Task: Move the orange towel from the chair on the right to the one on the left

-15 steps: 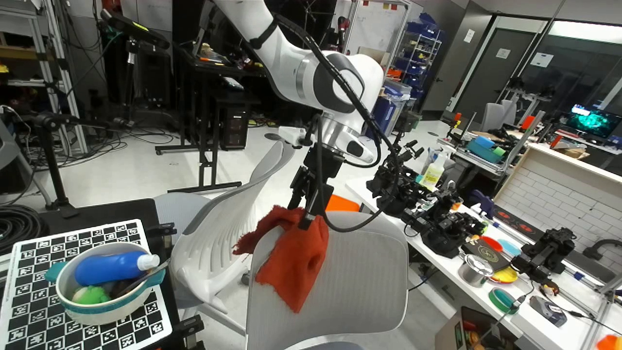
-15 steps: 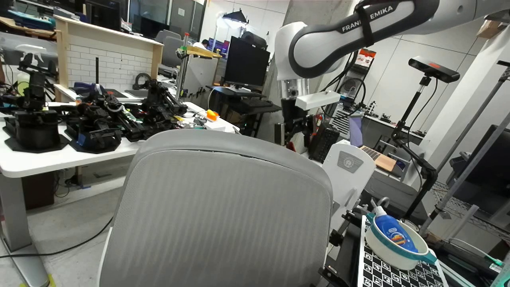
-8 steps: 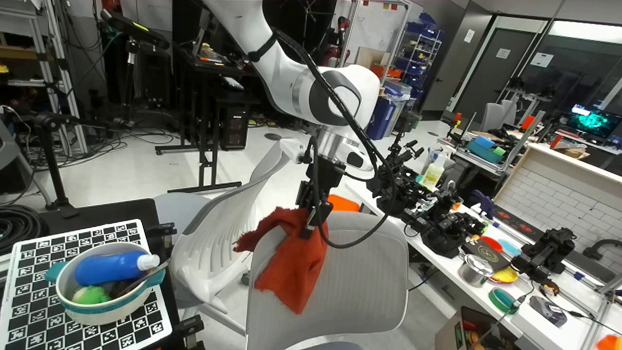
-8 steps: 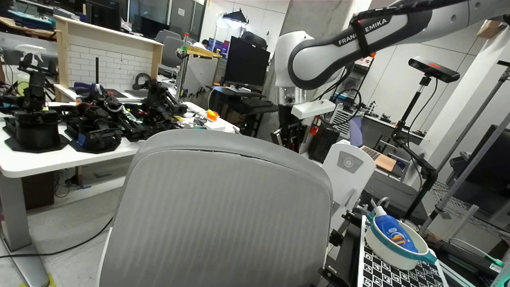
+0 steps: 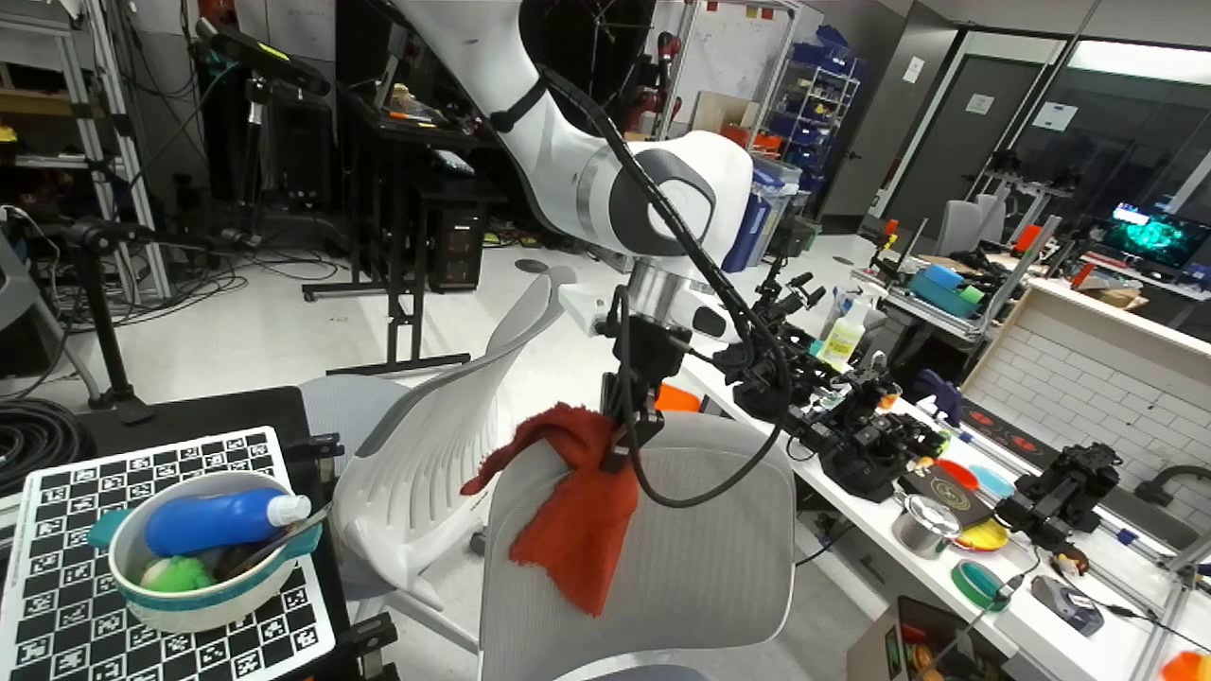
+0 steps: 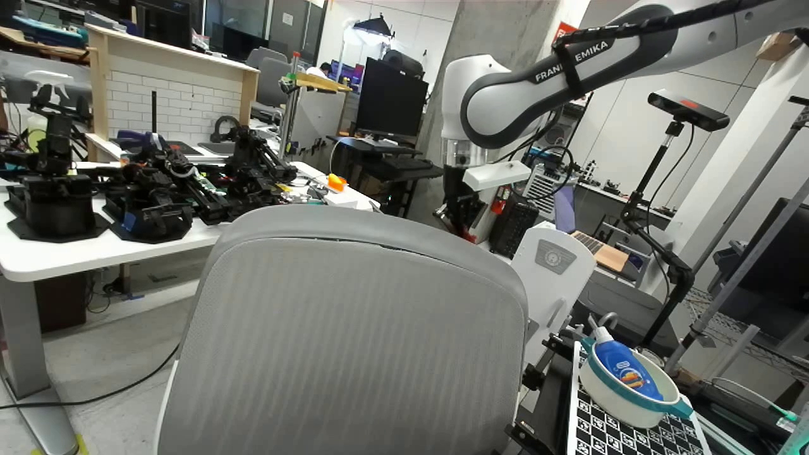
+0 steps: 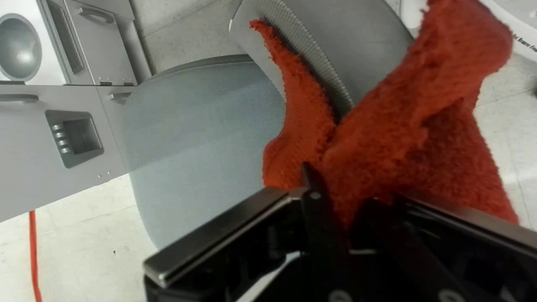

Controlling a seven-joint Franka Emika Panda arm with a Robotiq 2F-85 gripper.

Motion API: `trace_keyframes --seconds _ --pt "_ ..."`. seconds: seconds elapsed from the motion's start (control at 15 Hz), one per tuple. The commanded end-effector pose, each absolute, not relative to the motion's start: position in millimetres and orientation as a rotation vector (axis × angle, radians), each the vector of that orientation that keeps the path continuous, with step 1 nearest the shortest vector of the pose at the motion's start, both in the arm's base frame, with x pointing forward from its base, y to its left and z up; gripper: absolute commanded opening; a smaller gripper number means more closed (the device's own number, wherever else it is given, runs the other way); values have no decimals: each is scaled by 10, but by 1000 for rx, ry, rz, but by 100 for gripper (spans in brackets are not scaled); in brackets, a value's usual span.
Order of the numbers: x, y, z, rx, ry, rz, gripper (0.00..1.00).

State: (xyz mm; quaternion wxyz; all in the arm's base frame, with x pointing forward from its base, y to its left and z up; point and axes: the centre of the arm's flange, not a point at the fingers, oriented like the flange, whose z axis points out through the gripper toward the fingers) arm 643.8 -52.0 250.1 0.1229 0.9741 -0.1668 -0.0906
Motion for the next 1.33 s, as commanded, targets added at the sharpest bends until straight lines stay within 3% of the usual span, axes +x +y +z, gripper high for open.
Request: trace_keyframes --seconds 0.0,0.53,1.27 --pt "6496 -553 2838 2852 -450 -186 1" --pt "6826 -156 4315 2917 -361 106 1" --pt "6634 1661 6352 3003 -60 364 1"
